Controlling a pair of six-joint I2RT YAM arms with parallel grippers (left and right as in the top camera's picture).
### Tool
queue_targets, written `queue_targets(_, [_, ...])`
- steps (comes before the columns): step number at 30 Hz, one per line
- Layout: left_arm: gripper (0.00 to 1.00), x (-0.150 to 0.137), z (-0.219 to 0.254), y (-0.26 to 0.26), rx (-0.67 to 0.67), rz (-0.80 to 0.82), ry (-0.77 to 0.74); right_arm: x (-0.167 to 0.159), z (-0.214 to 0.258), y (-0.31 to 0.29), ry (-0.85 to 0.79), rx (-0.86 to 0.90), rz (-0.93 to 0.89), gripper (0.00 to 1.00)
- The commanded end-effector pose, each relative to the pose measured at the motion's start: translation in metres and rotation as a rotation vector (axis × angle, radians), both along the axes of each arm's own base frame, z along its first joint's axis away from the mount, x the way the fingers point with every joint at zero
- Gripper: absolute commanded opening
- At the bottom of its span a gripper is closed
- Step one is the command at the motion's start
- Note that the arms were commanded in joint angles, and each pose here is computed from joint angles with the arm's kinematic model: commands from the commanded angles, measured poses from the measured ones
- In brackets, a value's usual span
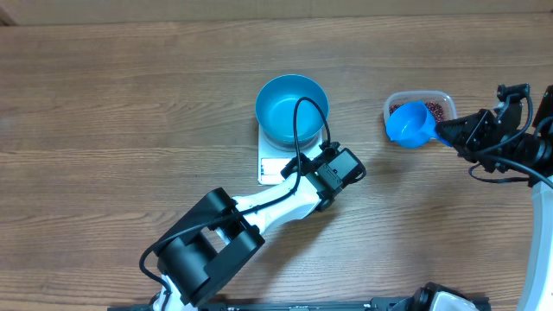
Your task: Scoop item into bowl and weigh 150g on scale
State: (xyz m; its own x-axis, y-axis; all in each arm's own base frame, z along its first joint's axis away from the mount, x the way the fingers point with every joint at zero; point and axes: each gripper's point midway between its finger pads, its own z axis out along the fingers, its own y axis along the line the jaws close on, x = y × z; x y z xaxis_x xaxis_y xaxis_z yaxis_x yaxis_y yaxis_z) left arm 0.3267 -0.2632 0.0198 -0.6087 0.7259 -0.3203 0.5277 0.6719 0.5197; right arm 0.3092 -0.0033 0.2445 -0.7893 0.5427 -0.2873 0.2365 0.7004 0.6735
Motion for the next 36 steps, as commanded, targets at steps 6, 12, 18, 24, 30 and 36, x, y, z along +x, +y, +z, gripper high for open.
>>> queue_targets(6, [0.04, 0.01, 0.011, -0.004, 0.022, -0.002, -0.024, 0.002, 0.014, -0.002, -0.047, -0.025, 0.001, 0.04])
queue_targets(12, [0.04, 0.008, 0.048, -0.027, -0.075, -0.017, -0.037, 0.002, 0.014, -0.003, -0.051, -0.026, 0.001, 0.04])
queue_targets(18, [0.04, -0.013, 0.053, -0.048, -0.113, -0.086, 0.0, 0.002, 0.014, -0.003, -0.05, -0.026, 0.001, 0.04])
queue_targets(24, [0.04, -0.028, 0.053, -0.061, -0.113, -0.125, 0.005, 0.002, 0.014, -0.002, -0.051, -0.026, 0.001, 0.04])
queue_targets(30, [0.04, -0.028, 0.051, -0.055, -0.17, -0.018, 0.007, 0.002, 0.013, -0.004, -0.046, -0.035, -0.005, 0.04])
queue_targets(36, [0.04, -0.022, 0.048, -0.042, -0.206, 0.1, 0.003, 0.002, 0.012, -0.005, -0.041, -0.04, -0.008, 0.04])
